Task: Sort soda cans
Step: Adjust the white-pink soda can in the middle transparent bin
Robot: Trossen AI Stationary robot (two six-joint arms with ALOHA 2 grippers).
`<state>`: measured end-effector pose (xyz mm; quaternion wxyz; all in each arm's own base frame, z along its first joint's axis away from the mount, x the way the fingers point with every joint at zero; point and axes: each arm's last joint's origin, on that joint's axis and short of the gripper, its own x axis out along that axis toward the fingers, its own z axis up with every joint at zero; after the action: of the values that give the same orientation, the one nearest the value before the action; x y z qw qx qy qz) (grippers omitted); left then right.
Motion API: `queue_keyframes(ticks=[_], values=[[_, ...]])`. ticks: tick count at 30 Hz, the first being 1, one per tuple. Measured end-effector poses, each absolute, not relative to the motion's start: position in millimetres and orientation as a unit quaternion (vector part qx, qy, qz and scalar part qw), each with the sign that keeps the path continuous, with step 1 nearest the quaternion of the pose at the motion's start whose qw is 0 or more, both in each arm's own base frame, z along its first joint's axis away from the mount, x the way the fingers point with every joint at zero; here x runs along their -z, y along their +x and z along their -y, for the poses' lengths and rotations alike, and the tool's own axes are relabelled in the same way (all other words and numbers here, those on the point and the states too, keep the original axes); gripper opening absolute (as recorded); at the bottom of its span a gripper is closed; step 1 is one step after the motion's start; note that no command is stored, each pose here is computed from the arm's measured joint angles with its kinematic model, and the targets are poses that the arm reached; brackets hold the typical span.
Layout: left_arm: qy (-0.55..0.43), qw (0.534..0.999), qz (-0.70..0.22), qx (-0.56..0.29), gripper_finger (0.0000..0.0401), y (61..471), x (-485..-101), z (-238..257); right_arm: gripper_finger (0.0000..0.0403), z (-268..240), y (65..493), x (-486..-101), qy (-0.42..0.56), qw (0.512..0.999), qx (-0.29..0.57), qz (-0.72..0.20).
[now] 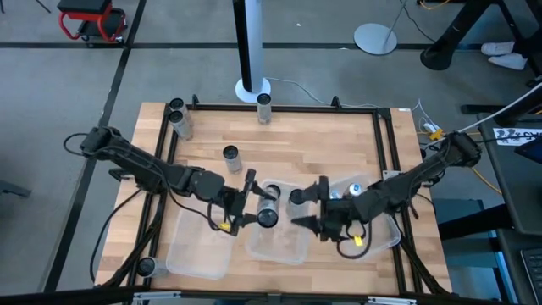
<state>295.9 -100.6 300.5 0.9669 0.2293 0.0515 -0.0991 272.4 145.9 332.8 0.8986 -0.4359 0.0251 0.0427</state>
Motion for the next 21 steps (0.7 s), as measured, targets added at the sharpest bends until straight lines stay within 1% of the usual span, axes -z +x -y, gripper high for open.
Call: queue_keyframes(ticks=[2, 8, 11, 17, 21], values=[[0.236, 0.966, -0.045, 0.097, 0.0265, 297, -301, 101, 0.0372, -148, 280, -329, -0.421, 0.905, -0.062, -0.006], [0.243, 0.965, -0.043, 0.090, 0.0265, 302, -296, 103, 0.0372, -144, 297, -325, -0.395, 0.916, -0.066, 0.031], [0.222, 0.970, -0.054, 0.084, 0.0265, 304, -293, 101, 0.0372, -147, 299, -322, -0.398, 0.914, -0.074, 0.037], [0.146, 0.983, -0.083, 0.075, 0.0265, 305, -289, 97, 0.0372, -148, 299, -317, -0.448, 0.889, -0.093, 0.026], [0.095, 0.986, -0.121, 0.063, 0.0265, 305, -283, 90, 0.0372, -147, 300, -318, -0.485, 0.867, -0.108, -0.035]])
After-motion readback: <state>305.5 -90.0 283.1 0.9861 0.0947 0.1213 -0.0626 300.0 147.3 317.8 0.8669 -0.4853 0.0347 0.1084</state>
